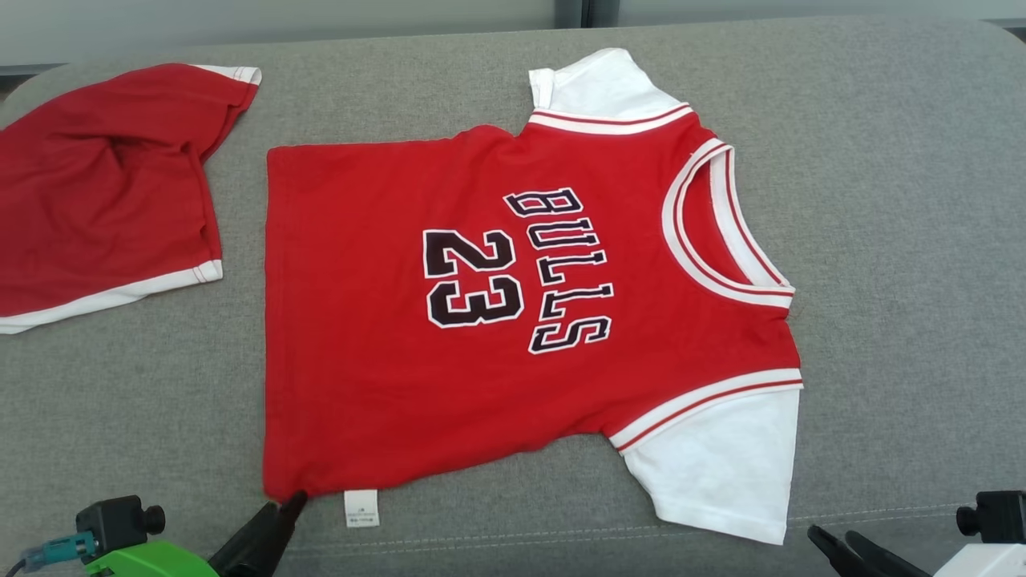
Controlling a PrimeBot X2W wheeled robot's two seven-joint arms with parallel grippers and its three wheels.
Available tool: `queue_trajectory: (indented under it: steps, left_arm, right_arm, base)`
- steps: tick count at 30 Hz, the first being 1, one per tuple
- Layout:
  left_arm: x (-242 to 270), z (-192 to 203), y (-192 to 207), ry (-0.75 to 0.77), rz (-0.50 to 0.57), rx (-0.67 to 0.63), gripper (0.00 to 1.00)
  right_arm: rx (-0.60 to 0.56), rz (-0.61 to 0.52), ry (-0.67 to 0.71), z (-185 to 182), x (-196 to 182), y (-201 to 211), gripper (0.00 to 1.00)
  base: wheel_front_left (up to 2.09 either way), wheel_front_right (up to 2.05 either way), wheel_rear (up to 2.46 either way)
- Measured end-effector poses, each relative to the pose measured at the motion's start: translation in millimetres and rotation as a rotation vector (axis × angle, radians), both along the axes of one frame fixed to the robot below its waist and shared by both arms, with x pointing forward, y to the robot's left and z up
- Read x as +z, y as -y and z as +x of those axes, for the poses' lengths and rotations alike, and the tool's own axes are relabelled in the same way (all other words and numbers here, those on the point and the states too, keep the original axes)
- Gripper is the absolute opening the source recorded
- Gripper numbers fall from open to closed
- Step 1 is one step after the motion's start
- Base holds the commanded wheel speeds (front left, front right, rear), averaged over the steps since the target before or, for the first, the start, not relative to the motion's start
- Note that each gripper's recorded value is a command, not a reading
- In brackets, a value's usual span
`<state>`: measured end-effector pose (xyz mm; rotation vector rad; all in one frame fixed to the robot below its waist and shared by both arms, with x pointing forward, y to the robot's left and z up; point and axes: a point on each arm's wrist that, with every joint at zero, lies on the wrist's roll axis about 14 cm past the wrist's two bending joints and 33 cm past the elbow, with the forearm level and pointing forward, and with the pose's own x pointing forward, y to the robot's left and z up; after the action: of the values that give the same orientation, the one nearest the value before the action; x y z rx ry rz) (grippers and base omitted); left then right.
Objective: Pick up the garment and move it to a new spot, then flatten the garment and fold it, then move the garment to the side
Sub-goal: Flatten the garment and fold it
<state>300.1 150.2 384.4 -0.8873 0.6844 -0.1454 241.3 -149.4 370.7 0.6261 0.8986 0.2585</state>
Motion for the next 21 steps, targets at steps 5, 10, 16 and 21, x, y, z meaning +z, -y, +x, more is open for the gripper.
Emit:
queue_trajectory:
  steps: [5,10,16,21]
  left_arm:
    - [-7.8,-6.1,-11.6,-0.025,0.041,0.031,1.00]
    - [-10.7,-8.5,-30.2,0.004,0.168,0.034,1.00]
    - [6.3,-1.0,-57.5,0.143,0.353,0.083,1.00]
    - [18.5,-3.6,-57.0,0.232,0.411,0.114,1.00]
  right_arm:
    - [0.014,-0.023,0.016,0.1,0.9,1.0,1.00]
    - [0.026,-0.112,0.119,14.7,10.4,12.9,1.00]
    - [0.069,-0.246,0.319,32.7,33.0,24.7,1.00]
    - [0.107,-0.327,0.449,37.1,47.9,24.6,1.00]
  base:
    - [0.00,0.00,0.00]
    - [0.00,0.00,0.00]
    - [0.00,0.00,0.00]
    - [0.00,0.00,0.00]
